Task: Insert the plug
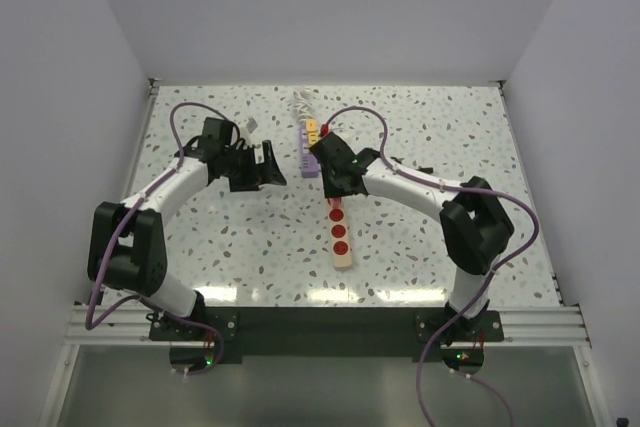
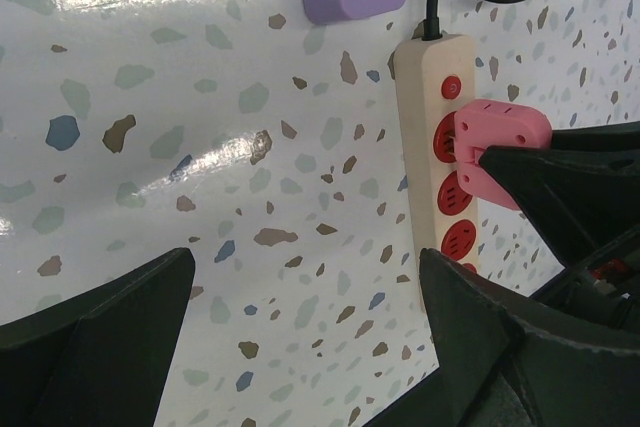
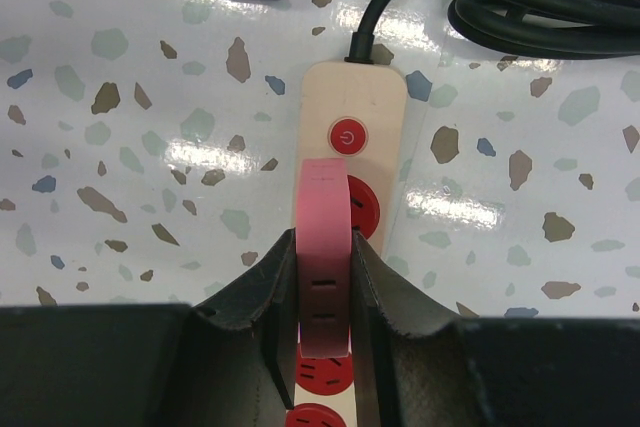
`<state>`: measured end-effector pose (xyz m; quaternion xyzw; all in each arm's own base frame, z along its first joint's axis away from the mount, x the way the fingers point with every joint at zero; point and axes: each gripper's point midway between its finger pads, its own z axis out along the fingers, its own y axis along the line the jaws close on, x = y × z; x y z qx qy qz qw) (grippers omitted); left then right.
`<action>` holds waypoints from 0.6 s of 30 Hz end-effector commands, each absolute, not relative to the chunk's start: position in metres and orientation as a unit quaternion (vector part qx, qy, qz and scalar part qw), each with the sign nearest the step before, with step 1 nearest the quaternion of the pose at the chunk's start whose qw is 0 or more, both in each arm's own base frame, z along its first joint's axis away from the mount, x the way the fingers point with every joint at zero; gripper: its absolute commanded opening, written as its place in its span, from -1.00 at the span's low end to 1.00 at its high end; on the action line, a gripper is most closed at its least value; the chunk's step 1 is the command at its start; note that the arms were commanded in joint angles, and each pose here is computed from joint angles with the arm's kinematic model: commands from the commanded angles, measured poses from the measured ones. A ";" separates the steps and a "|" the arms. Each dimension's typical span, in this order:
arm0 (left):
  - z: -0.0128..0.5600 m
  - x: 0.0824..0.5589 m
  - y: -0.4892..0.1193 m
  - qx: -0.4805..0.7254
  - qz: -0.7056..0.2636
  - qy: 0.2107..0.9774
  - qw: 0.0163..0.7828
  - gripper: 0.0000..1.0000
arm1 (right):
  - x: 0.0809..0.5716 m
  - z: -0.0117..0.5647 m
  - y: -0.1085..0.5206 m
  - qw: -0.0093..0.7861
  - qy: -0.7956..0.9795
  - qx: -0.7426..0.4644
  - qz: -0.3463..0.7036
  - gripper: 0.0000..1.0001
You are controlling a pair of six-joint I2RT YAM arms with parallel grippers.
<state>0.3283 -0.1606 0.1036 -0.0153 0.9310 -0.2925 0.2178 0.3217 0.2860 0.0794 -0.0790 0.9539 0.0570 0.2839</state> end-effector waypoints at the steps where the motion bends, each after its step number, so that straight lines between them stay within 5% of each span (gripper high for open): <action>1: 0.115 0.339 -0.160 -0.005 -0.303 0.920 0.247 1.00 | 0.293 0.049 0.278 0.230 0.967 -0.101 0.033 -1.00; 18: 0.110 0.343 -0.159 -0.005 -0.302 0.922 0.242 1.00 | 0.264 0.016 0.269 0.186 0.977 -0.106 0.014 -1.00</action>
